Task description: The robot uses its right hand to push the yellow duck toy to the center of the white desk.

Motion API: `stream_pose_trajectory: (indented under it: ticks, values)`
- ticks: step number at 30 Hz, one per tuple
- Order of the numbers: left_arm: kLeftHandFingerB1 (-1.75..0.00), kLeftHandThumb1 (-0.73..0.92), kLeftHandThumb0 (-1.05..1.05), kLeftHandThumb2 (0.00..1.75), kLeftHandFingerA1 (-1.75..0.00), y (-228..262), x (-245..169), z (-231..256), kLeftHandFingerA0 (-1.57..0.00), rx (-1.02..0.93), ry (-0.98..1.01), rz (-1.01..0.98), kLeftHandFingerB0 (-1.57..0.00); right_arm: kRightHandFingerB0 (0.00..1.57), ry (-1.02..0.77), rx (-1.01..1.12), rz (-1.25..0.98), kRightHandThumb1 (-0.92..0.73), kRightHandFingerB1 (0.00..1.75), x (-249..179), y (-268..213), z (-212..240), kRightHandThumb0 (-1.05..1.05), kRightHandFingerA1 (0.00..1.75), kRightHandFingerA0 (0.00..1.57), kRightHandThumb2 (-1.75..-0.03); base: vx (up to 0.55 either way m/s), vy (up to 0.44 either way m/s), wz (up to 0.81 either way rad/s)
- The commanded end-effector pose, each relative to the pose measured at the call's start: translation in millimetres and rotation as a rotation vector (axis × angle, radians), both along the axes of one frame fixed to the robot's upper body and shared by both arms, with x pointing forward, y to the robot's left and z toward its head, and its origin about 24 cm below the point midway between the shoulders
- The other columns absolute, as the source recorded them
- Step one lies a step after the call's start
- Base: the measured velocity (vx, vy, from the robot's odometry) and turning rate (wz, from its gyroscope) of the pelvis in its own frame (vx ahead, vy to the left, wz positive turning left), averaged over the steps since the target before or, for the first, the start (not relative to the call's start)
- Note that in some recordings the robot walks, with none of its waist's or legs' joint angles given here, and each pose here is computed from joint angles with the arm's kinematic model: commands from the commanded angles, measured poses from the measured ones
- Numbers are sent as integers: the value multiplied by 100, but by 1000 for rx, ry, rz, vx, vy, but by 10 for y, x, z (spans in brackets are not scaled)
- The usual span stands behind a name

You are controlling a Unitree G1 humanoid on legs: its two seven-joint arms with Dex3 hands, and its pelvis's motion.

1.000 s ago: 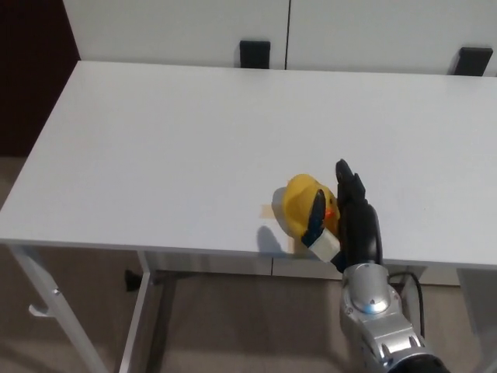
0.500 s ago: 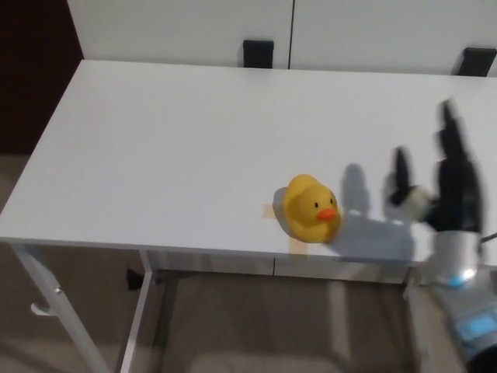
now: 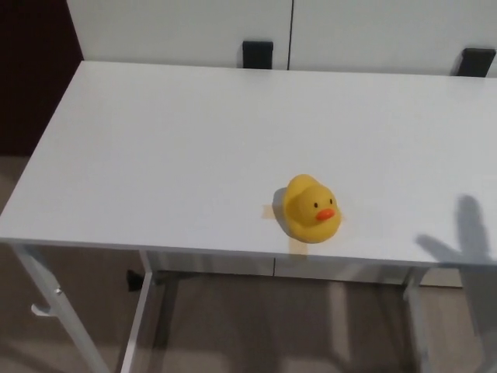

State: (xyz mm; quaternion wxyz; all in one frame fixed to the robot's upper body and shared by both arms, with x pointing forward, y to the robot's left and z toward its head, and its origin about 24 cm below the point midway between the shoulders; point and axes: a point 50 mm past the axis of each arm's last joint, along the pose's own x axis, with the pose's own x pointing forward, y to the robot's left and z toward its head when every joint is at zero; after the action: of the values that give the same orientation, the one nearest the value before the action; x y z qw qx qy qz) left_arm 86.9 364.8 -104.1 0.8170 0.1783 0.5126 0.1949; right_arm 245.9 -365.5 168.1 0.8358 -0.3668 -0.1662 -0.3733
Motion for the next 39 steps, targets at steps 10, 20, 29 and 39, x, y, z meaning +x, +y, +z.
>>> stream_pose_trajectory:
  ticks: [10,20,29,39]
  values:
    - [-122,-1,12,99,-124,141,13,100,-137,44,-30,30,-133,5,330,318,-462,-54,46,-1812,-1028,-1179,-13,56,24,-99,0,0,0]
    - [-124,2,8,101,-126,151,20,111,-139,34,-61,55,-136,75,510,564,-459,-65,49,-2051,-964,-1629,-13,52,96,-63,0,0,1]
    - [-123,-3,11,97,-125,191,27,140,-139,48,-62,64,-135,69,550,848,-404,-65,56,-1750,-872,-1894,-13,62,92,-67,0,0,0]
    - [-119,5,11,101,-123,226,66,173,-135,63,-54,59,-129,73,769,802,-318,-66,54,-1727,-675,-2118,-10,56,94,-73,3,0,2]
